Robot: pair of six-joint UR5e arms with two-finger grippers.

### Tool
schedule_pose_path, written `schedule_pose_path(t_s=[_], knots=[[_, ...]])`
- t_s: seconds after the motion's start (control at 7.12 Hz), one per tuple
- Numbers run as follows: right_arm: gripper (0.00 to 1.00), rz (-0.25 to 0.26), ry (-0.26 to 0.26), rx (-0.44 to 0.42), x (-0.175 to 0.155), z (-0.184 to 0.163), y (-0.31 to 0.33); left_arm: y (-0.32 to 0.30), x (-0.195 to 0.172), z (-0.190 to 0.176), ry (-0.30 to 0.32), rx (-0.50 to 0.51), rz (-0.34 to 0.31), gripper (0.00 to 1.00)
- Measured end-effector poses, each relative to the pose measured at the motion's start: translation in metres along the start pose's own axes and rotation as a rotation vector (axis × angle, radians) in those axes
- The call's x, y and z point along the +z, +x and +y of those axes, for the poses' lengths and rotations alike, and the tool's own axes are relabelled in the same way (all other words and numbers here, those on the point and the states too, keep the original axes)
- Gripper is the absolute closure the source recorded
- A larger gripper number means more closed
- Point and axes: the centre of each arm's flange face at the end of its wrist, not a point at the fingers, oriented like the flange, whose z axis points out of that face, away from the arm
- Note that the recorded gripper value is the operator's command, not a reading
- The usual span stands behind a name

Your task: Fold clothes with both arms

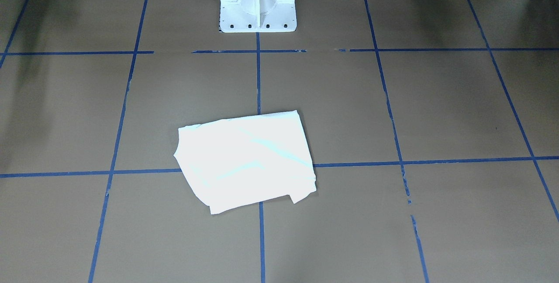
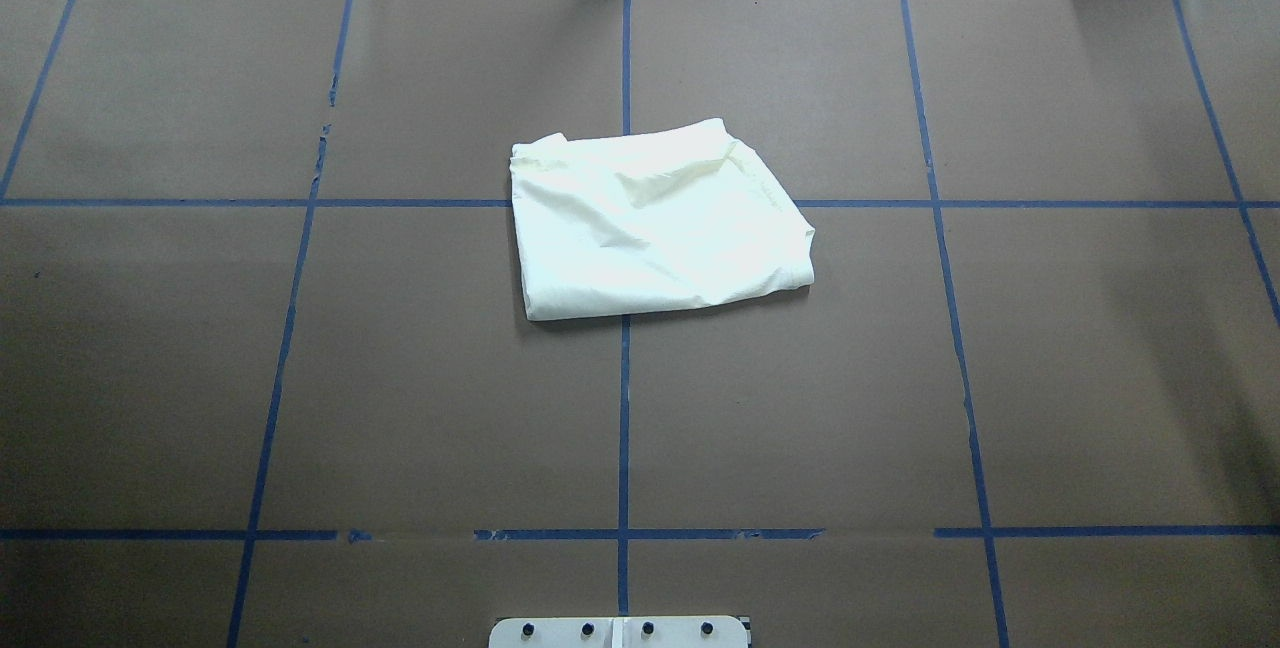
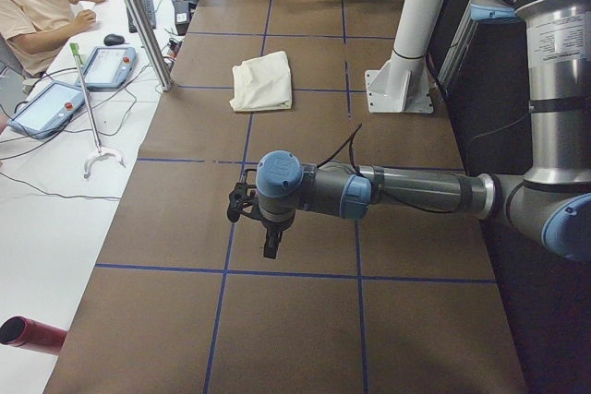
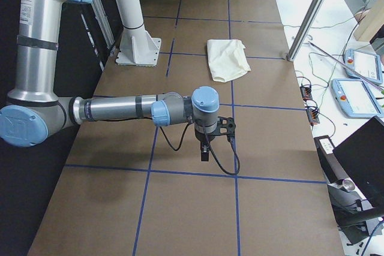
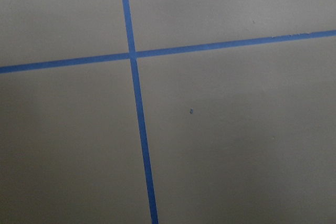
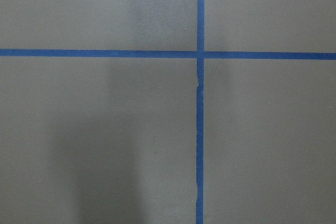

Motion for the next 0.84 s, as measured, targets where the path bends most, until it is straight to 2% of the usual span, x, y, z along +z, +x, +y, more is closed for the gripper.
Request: schedule_pose_path(t_s=[0.42, 0.84], knots=[[0.0, -0.003, 0.014, -0.017, -0.001, 0.001, 0.0, 0.002, -0.008, -0.006, 0.019, 0.02, -0.066, 0.0], [0.0, -0.008, 0.028, -0.022, -0.001, 0.0, -0.001, 0.002, -0.009, -0.014, 0.022, 0.024, -0.077, 0.0]])
